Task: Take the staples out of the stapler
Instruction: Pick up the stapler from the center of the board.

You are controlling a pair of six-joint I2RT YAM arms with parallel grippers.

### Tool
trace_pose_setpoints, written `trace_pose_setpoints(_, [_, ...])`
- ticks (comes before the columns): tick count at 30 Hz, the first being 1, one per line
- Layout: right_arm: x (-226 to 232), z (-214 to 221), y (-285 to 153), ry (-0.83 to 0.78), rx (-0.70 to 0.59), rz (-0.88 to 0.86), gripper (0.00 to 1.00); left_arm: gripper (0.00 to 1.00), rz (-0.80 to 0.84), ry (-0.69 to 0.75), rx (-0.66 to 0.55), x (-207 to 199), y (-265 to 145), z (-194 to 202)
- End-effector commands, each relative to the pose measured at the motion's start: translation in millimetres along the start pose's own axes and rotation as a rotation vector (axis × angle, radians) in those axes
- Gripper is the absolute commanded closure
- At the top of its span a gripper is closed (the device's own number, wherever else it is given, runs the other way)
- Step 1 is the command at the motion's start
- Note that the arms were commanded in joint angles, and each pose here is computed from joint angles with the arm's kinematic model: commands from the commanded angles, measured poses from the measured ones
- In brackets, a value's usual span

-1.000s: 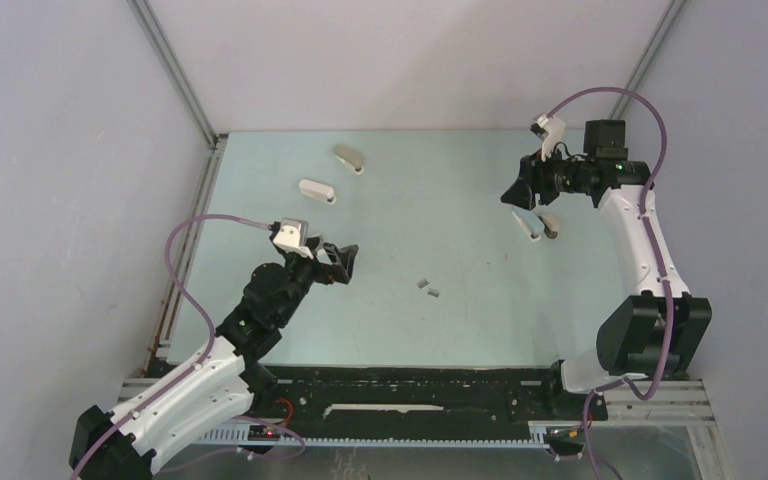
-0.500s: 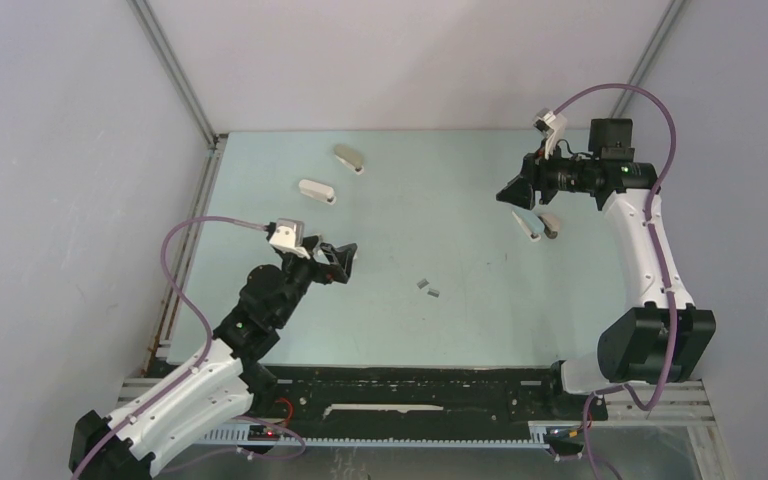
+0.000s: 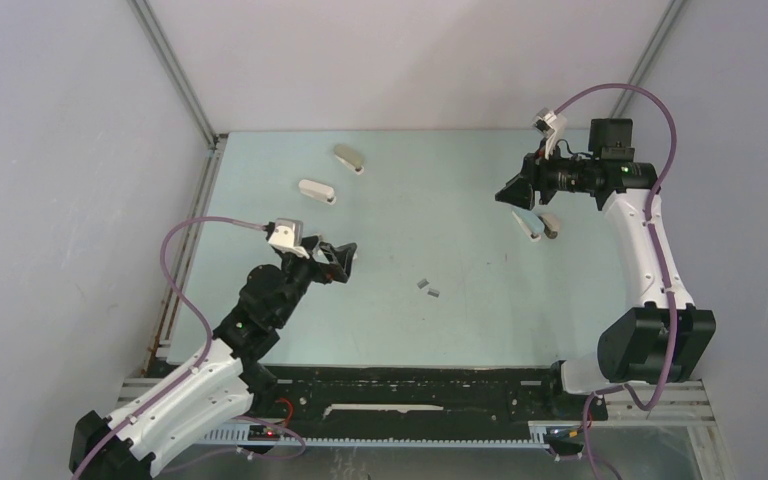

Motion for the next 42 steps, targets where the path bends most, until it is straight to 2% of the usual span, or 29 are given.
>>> trace_pose_setpoints(1, [8,-10,-9,-0.027,-0.036,-0.001,0.39,0.00,0.014,-0.029,-0.065,-7,2,-18])
trace_pose_setpoints(31, [7,-3,-5,-0.008,-0.033,-0.018,0.38,0.00,0.000,-0.045,-0.033,-8,10,-18])
trace_pose_setpoints(42, [6,1,-2,0.003,-0.033,-0.025,0.38,0.00,-0.076,-0.126,0.024,7,22,-19])
Point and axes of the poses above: each gripper's point midway between its finger pads, its own y axis out along the fingers, its own x axis along the line the jaws close on, z = x × y, the point moved 10 cm from there along -y, back along the fingers, and after that the axes turned 9 degrees about -y, right-handed, at the moved point
